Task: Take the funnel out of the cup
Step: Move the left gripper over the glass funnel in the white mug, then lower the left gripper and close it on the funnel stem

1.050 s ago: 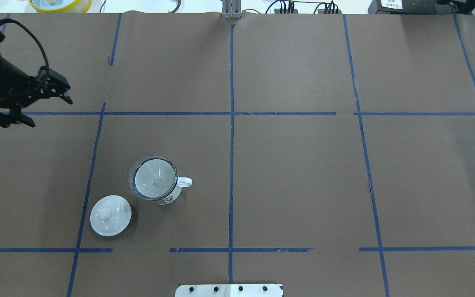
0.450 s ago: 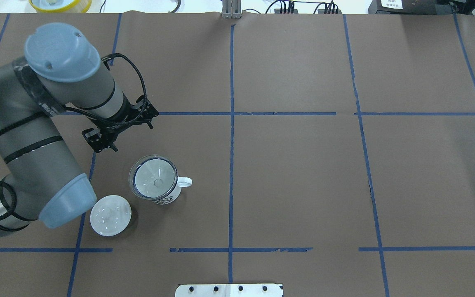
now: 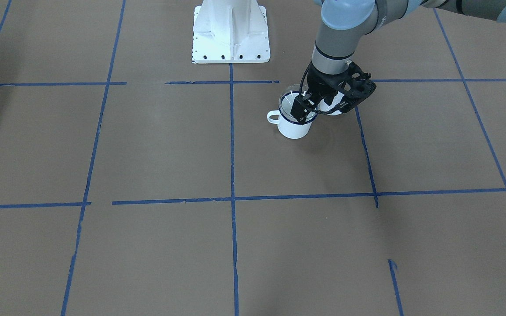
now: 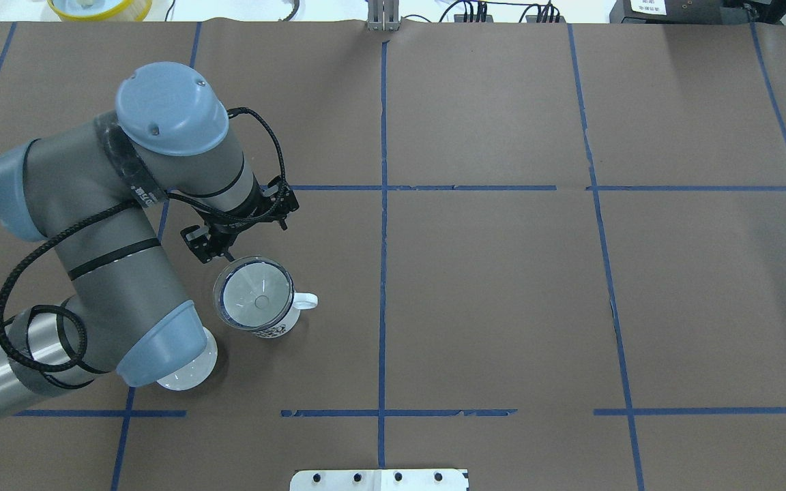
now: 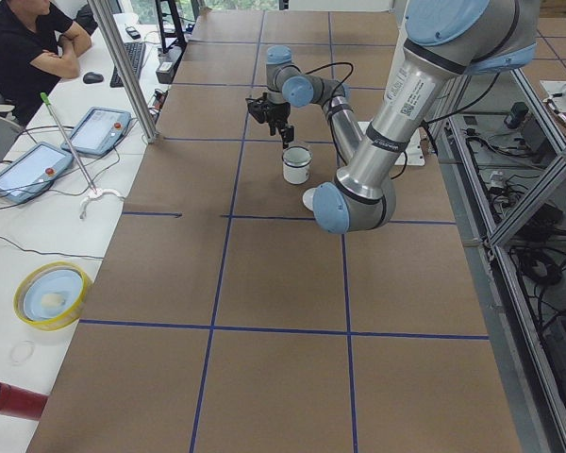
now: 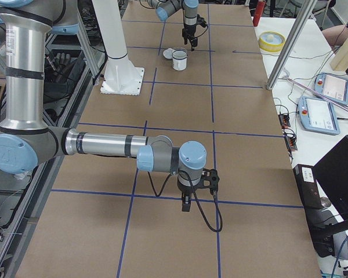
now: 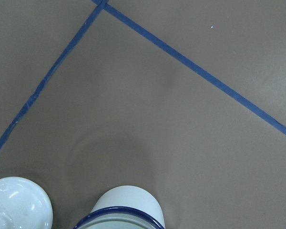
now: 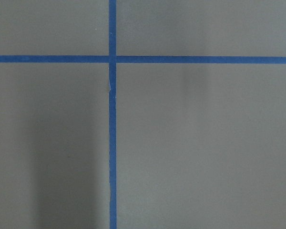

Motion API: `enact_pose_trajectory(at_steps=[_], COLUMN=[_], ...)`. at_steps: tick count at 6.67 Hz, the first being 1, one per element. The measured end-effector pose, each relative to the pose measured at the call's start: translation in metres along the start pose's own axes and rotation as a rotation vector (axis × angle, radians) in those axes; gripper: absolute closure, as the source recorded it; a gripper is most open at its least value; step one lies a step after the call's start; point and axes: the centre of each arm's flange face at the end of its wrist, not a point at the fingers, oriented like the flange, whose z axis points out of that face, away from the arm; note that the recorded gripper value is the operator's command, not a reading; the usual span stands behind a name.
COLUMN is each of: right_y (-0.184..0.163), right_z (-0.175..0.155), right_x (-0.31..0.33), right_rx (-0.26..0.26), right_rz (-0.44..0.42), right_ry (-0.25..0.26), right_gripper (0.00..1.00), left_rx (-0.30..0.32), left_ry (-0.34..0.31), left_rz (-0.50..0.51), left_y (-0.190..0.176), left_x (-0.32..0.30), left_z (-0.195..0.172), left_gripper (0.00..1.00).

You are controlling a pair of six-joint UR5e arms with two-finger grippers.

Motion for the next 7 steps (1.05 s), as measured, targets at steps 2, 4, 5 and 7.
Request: enact_pose_trajectory(at_steps=[2, 4, 5, 7], right_y=[0.0, 0.0, 0.0, 0.0], right_z=[0.0, 0.0, 0.0, 0.0], right_x=[0.0, 0.0, 0.0, 0.0], right_rx=[0.0, 0.0, 0.0, 0.001], right_rz=[0.0, 0.0, 0.0, 0.0], right_ry=[0.0, 0.0, 0.0, 0.0], right_gripper=[0.0, 0.0, 0.0, 0.0], left_rx=[-0.02, -0.034, -0.04, -0.046], left_ry=[-0.001, -0.018, -0.032, -0.049], left_rz=[0.02, 0.029, 0.033, 0.037], left_y=[0.014, 0.024, 0.029, 0.033], left_x=[0.012, 0.013, 0.012, 0.01], left_z=[0.013, 0.026, 0.033, 0.043], left_gripper=[0.27, 0.28, 0.32, 0.62])
